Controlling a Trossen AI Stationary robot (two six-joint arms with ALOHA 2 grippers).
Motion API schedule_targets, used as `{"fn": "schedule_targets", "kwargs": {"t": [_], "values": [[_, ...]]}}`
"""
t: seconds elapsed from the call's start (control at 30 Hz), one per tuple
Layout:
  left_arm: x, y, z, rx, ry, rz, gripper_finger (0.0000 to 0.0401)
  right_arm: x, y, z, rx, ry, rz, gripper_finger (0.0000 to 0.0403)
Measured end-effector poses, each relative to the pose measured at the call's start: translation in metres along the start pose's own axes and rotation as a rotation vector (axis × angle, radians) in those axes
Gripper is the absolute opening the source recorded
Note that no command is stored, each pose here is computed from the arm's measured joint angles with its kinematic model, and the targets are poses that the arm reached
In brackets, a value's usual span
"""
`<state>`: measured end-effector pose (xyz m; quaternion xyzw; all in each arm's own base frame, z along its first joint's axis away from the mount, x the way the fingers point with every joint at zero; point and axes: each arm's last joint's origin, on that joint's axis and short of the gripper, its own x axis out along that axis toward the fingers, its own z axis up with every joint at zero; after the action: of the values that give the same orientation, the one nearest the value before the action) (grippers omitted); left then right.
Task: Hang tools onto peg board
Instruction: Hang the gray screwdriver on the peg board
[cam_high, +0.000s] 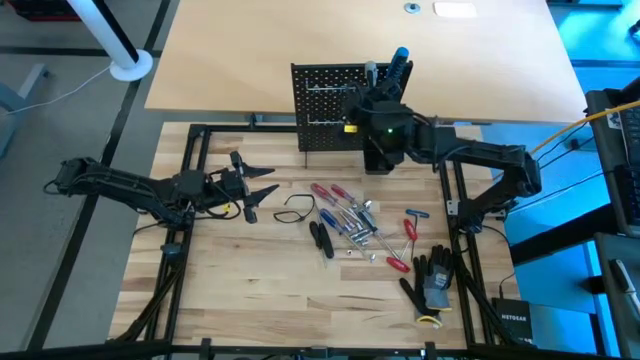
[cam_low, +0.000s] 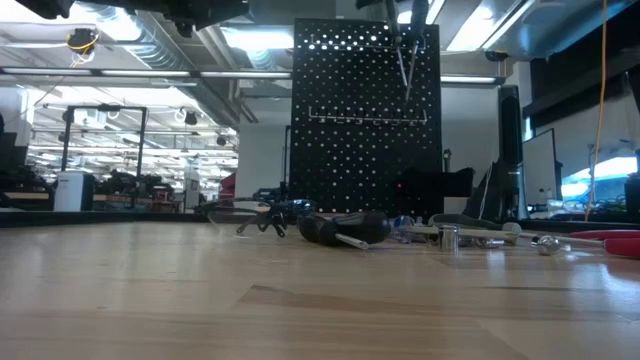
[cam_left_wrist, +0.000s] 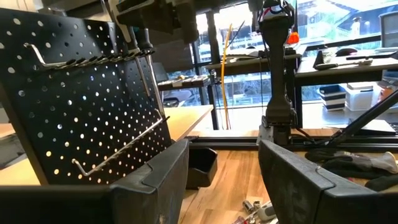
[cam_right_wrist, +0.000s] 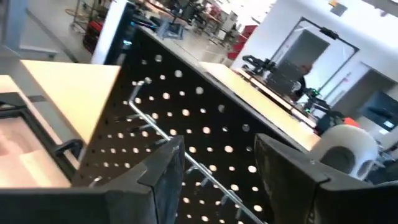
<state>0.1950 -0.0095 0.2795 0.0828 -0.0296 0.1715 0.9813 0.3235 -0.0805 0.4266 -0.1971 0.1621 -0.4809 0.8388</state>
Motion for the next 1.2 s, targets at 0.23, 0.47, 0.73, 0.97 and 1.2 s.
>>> {"fn": "schedule_targets", "kwargs": {"t": [0.23,0.47,0.73,0.97,1.2], "values": [[0.000,0.000,0.000,-0.004,0.000,0.000,0.0184,0.004,-0.006,-0.004,-0.012,0.063,-0.120,0.0198],[0.000,0.000,0.000,-0.004,0.000,0.001,0.0184,0.003,-0.007,-0.005,-0.052,0.093,-0.178,0.0198],[0.000,0.000,0.000,-0.004,0.000,0.001,0.0184,0.003,-0.008,-0.005,-0.048,0.112,-0.223,0.0198],[0.000,0.000,0.000,-0.005,0.001,0.001,0.0184,0.002,-0.008,-0.005,-0.051,0.114,-0.226,0.0198],[0.000,0.000,0.000,-0.005,0.001,0.001,0.0184,-0.015,0.006,0.002,-0.071,0.071,-0.152,0.0198]]}}
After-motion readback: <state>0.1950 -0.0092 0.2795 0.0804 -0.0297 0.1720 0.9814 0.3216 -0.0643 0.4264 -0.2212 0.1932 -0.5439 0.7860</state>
